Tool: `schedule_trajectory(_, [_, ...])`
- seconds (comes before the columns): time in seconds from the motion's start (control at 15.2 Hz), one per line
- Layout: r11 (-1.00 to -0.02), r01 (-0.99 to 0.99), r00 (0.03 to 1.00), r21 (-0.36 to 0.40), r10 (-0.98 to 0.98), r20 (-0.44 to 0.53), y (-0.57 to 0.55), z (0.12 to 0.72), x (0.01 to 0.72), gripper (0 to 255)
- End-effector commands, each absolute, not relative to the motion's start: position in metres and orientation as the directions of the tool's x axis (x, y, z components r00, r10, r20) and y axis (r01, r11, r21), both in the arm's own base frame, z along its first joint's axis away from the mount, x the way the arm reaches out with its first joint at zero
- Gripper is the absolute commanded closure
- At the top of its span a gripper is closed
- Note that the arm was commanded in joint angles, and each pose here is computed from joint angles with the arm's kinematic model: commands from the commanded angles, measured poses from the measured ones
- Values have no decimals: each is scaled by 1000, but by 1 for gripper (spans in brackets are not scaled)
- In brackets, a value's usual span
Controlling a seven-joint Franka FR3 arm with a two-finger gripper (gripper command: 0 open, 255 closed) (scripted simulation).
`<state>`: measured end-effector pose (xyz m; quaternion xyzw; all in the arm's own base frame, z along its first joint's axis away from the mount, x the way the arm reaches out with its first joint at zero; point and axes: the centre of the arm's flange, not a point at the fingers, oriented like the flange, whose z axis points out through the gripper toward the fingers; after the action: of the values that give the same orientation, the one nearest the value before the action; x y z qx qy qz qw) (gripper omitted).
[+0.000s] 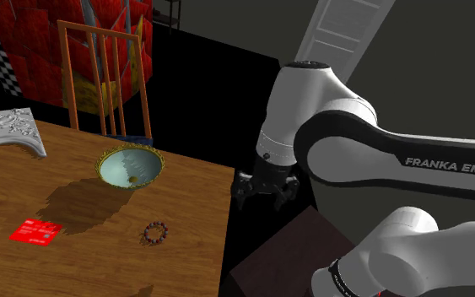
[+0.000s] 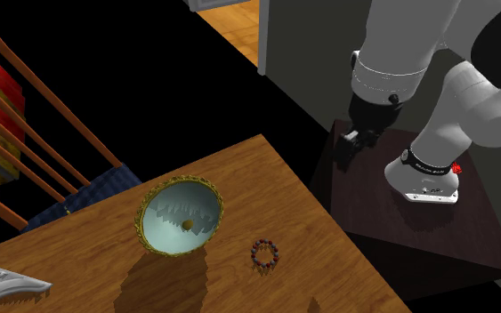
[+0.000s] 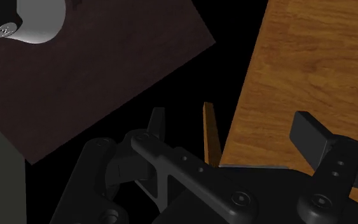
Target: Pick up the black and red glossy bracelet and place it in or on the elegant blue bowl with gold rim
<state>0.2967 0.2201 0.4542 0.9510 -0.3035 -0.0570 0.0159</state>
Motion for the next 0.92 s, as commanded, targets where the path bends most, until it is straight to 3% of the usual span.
schedule_trajectory(0.0, [-786,-615,781,65,-618,-90,245,444,303,0])
schedule_trajectory(0.86, [-572,-817,572,65,-820,-30,387,382,374,0])
